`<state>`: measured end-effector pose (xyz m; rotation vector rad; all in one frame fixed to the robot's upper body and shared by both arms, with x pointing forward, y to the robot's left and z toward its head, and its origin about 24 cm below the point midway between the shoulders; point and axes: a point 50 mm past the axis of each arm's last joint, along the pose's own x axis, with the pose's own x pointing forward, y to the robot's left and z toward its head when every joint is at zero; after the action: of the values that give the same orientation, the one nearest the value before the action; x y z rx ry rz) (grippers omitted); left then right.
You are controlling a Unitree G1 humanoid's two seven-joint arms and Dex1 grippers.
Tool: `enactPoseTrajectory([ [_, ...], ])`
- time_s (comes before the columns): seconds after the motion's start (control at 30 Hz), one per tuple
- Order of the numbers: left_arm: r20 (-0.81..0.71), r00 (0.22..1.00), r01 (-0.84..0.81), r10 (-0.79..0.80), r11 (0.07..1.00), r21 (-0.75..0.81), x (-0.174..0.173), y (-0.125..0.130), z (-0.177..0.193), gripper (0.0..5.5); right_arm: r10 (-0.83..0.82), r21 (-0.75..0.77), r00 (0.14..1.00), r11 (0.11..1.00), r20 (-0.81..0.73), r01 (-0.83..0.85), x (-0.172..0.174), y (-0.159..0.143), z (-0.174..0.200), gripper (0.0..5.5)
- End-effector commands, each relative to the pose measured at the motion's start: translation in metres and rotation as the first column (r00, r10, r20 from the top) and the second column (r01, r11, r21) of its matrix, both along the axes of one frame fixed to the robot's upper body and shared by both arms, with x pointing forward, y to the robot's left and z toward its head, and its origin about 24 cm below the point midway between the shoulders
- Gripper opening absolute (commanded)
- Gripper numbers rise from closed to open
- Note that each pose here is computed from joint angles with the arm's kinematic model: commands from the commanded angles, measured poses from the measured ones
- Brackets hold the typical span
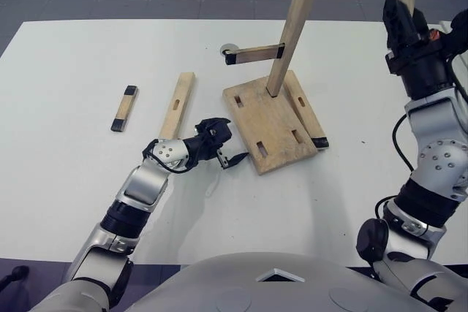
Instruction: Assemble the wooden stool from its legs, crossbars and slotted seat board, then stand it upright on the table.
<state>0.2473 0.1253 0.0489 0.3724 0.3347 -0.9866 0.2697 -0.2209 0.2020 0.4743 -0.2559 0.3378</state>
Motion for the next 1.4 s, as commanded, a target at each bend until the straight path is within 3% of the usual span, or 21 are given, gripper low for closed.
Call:
enactPoseTrajectory([
  [0.03, -0.029, 0.99, -0.14, 0.138, 0.979, -0.149, 0.009, 0.045, 0.035, 5.4, 0.247, -0.023, 0.967, 0.969, 0.064, -0.246, -0.01, 0.019, 0.019, 2.07],
  [0.13, -0.114, 0.988, -0.142, 0.104, 0.902, -0.407, 0.009, 0.058, 0.071, 5.4, 0.394, -0.044, 0.918, 0.919, 0.05, -0.392, -0.015, 0.029, 0.018, 2.07],
  [0.23, -0.163, 0.986, -0.089, -0.023, 0.76, -0.644, 0.008, 0.058, 0.106, 5.4, 0.544, -0.041, 0.838, 0.839, 0.044, -0.543, -0.019, 0.04, 0.016, 2.07],
  [0.37, -0.176, 0.973, -0.049, -0.148, 0.613, -0.788, 0.008, 0.047, 0.13, 5.4, 0.718, -0.026, 0.695, 0.696, 0.018, -0.718, -0.025, 0.055, 0.008, 2.07],
  [0.5, -0.222, 0.94, -0.051, -0.259, 0.536, -0.842, 0.007, 0.034, 0.141, 5.4, 0.82, 0.003, 0.572, 0.573, -0.021, -0.82, -0.027, 0.064, -0.004, 2.07],
  [0.7, -0.252, 0.914, -0.052, -0.317, 0.526, -0.849, 0.006, 0.024, 0.149, 5.4, 0.89, 0.022, 0.454, 0.456, -0.041, -0.89, -0.029, 0.076, -0.01, 2.07],
  [0.97, -0.235, 0.897, -0.014, -0.373, 0.509, -0.861, 0.0, 0.016, 0.157, 5.4, 0.924, 0.069, 0.373, 0.379, -0.079, -0.923, -0.033, 0.087, -0.024, 2.07],
  [1.13, -0.213, 0.9, 0.0, -0.379, 0.489, -0.872, 0.001, 0.017, 0.162, 4.67, 0.936, 0.092, 0.336, 0.346, -0.103, -0.934, -0.036, 0.091, -0.031, 2.07],
  [1.4, -0.219, 0.897, 0.014, -0.384, 0.52, -0.854, 0.002, 0.023, 0.16, 3.37, 0.932, 0.093, 0.347, 0.357, -0.11, -0.93, -0.032, 0.089, -0.033, 2.07],
])
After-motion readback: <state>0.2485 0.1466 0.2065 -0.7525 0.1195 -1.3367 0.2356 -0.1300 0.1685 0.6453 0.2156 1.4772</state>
